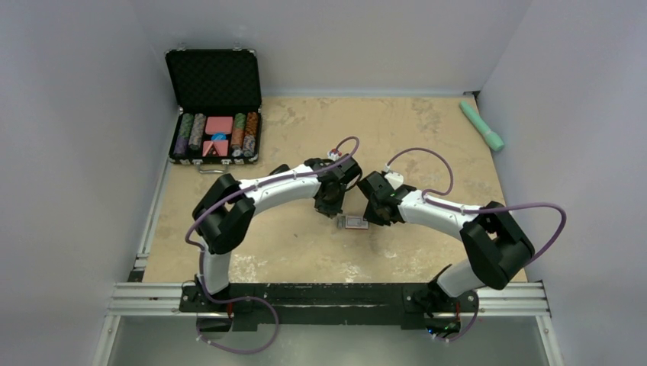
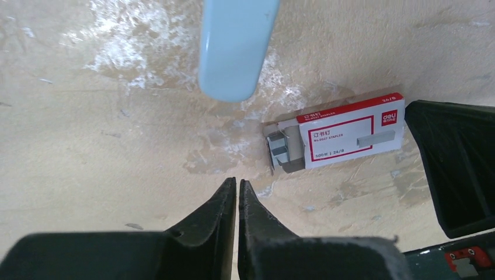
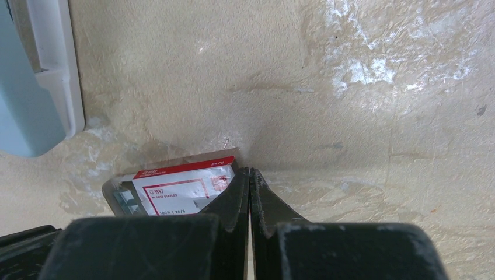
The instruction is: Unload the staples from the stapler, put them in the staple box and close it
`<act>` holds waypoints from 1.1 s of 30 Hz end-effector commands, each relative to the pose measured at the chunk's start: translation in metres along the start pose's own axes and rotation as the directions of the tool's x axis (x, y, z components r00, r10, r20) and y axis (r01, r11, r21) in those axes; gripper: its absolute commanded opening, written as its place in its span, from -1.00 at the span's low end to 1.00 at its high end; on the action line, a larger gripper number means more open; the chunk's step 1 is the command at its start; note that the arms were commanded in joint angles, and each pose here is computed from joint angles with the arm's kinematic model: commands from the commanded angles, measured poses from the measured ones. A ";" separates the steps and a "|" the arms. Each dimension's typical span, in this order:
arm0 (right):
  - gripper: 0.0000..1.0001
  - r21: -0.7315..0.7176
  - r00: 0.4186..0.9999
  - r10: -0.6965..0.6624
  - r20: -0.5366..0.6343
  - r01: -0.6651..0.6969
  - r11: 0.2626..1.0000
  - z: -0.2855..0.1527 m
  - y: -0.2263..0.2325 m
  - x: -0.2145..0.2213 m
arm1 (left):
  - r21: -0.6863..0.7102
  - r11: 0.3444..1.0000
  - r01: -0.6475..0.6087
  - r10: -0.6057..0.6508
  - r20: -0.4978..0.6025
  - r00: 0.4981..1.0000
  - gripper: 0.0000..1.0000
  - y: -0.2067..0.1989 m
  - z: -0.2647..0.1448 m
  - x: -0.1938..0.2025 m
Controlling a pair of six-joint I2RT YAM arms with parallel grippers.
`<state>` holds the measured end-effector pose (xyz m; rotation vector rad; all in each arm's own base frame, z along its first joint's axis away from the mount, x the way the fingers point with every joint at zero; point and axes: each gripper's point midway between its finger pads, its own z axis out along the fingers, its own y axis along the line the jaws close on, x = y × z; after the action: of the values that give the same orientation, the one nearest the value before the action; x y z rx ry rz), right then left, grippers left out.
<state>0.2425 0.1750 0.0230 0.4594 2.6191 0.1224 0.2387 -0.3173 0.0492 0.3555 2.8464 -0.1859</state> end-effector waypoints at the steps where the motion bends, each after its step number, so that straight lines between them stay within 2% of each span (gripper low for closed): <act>1: -1.00 -0.038 0.999 0.006 0.044 -0.004 0.999 -0.007 0.013 -0.014 | -0.050 0.999 0.003 0.000 0.056 0.998 -0.89 0.011 -0.003 -0.007; 3: -1.00 -0.041 0.999 0.006 0.044 -0.004 0.999 -0.007 0.014 -0.014 | -0.041 0.999 -0.005 0.006 0.043 0.999 -0.99 0.009 0.012 -0.004; 7: -1.00 -0.039 0.999 0.004 0.041 -0.003 0.999 -0.006 0.012 -0.012 | 0.026 1.000 -0.003 0.003 0.022 1.000 -1.00 -0.002 0.033 0.005; 16: -1.00 -0.047 0.999 0.005 0.034 -0.003 0.999 -0.005 0.013 -0.010 | 0.180 0.984 -0.002 -0.004 0.033 0.999 -1.00 -0.032 0.031 0.003; 33: -1.00 -0.083 1.000 0.002 0.016 -0.001 0.997 -0.006 0.018 -0.006 | 0.219 0.976 0.009 -0.010 0.005 1.000 -1.00 -0.043 0.036 0.005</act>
<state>0.2437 0.1769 0.0235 0.4484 2.6173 0.1345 0.2340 -0.3475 0.0184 0.3778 2.8387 -0.4356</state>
